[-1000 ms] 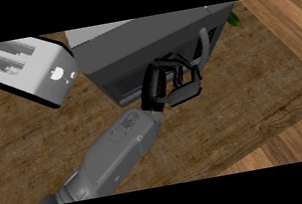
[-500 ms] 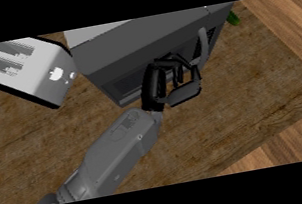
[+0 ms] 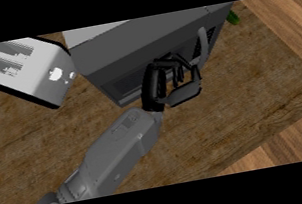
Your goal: Pick up the milk, place it into the microwave and close the microwave
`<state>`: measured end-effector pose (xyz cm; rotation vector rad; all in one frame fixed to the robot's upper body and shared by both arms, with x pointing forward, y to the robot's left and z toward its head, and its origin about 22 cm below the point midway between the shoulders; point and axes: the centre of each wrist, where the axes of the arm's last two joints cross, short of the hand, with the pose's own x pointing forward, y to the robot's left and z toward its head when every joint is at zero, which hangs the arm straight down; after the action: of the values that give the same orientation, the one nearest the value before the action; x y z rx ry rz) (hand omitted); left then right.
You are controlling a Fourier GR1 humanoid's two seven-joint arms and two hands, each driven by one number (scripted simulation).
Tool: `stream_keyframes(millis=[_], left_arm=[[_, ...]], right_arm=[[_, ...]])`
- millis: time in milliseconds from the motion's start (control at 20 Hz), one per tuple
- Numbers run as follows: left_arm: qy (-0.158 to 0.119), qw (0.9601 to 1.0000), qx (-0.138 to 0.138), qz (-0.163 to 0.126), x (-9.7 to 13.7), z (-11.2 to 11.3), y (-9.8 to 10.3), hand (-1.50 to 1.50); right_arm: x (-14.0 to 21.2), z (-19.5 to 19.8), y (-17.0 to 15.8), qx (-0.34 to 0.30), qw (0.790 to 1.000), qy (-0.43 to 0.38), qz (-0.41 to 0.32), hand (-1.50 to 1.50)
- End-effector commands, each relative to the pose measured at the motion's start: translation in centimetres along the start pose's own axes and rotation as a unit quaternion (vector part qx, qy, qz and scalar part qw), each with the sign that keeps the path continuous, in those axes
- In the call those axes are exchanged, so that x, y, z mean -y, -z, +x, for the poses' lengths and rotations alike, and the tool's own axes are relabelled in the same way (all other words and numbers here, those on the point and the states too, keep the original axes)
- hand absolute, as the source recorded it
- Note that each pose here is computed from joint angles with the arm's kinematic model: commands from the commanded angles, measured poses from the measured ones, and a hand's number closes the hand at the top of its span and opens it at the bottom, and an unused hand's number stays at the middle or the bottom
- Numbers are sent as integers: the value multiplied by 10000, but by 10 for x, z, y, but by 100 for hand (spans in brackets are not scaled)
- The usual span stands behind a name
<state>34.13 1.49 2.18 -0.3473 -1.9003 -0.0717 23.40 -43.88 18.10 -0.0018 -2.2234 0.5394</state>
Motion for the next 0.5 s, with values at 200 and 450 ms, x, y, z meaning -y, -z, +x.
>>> stream_keyframes(millis=[200, 450], left_arm=[[109, 9999, 38, 115, -4, 8, 24, 150], [61, 9999, 88, 121, -4, 8, 25, 150]], right_arm=[[9, -7, -1, -10, 9997, 235, -73, -150], [13, -16, -7, -31, 9987, 466, -180, -150]])
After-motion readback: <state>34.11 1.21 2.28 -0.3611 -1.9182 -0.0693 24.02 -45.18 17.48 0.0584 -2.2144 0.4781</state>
